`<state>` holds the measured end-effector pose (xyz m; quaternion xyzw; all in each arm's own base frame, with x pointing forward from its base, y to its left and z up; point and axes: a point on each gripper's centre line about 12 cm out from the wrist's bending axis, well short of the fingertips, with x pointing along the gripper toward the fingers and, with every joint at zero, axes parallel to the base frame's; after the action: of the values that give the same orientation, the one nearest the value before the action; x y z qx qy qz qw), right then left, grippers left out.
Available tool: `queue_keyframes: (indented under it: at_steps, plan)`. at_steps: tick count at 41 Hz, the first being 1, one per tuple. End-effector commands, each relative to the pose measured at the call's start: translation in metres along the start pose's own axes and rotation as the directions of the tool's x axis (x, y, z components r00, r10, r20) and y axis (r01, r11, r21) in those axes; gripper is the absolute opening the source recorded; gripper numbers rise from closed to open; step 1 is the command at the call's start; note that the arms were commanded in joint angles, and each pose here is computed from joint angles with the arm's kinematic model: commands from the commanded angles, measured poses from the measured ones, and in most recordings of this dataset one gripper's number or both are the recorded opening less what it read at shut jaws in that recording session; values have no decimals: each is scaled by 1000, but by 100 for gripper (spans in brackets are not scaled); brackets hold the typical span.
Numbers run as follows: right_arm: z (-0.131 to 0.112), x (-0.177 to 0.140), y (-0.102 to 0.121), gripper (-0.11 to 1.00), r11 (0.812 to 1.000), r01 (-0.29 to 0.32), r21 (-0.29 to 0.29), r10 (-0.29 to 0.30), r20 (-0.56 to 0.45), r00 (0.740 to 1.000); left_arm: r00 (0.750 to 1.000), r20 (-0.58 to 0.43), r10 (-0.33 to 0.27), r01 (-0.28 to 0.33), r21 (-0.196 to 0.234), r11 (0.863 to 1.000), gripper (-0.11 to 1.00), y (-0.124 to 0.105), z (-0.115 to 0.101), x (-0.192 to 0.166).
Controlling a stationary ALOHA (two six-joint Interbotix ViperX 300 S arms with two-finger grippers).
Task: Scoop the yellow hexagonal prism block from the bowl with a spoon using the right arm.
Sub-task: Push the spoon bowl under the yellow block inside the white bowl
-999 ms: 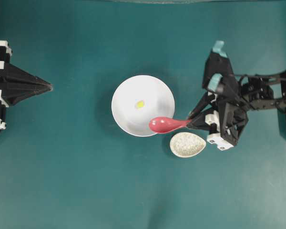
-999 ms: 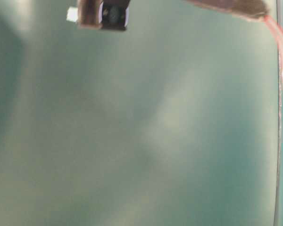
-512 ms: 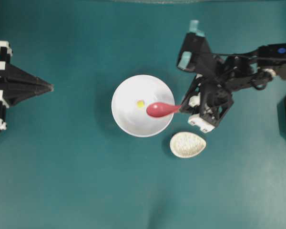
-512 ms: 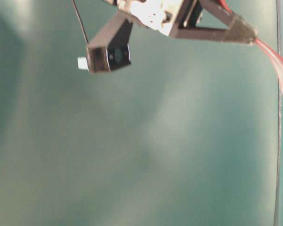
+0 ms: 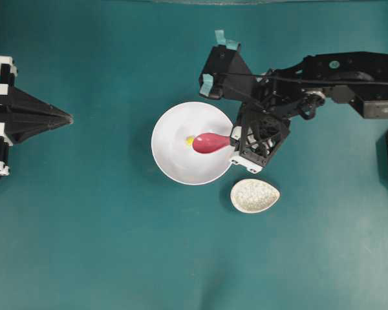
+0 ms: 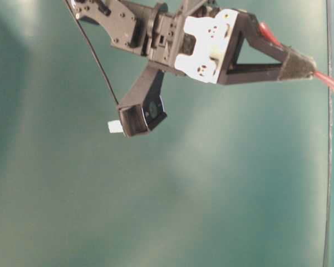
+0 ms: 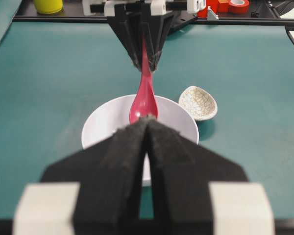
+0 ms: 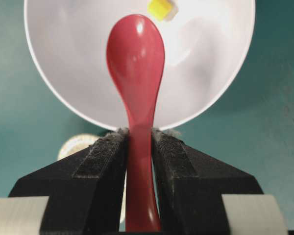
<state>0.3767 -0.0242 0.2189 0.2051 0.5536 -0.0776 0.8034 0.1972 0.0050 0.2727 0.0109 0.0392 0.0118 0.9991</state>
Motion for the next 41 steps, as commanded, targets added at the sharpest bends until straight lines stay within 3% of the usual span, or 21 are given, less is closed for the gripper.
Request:
queue_keyframes:
  at_steps: [1,41]
  plan:
    - [7,-7,3,22,1000,-8,-1,8,23,1000,1000,15,1,-1,4,1000,0,0,7,2]
    - [8,36,-6,22,1000,30,-3,-30,-14,999,1000,15,1,-1,4,1000,0,0,7,2]
